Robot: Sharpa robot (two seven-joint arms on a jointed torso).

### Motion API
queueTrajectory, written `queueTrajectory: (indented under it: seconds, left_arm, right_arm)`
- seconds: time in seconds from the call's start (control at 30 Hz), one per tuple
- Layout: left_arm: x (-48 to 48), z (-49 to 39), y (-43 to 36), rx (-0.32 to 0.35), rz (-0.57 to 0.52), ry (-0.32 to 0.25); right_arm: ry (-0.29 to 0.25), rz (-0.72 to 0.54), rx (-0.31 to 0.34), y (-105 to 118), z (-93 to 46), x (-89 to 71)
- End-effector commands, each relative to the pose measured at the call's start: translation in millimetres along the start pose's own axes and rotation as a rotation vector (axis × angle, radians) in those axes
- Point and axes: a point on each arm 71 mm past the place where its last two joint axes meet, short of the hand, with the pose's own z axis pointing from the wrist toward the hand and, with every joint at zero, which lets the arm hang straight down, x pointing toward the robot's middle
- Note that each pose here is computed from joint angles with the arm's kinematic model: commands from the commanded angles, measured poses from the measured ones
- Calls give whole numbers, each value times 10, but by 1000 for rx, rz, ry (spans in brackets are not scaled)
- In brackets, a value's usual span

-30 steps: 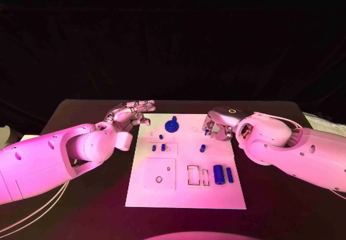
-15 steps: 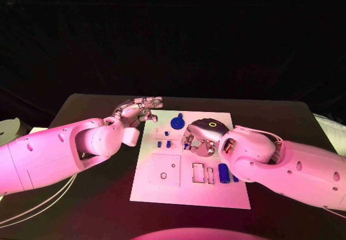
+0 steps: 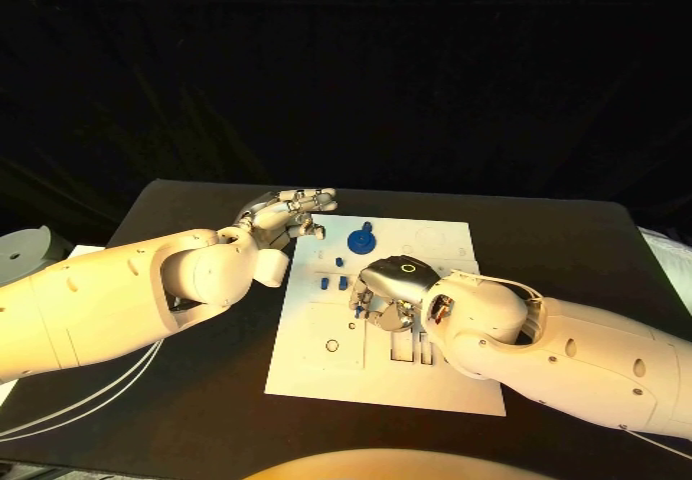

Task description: Assemble the parts on the task board

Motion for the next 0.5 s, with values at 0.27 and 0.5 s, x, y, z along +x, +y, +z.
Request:
queueTrajectory:
  seconds: [0.27, 0.5]
  left_arm:
    - [36, 2, 0, 1, -10, 27]
    - [32, 2, 0, -1, -10, 26]
  right_arm:
    - [49, -15, -21, 43, 52, 104]
    - [62, -12, -31, 75, 56, 134]
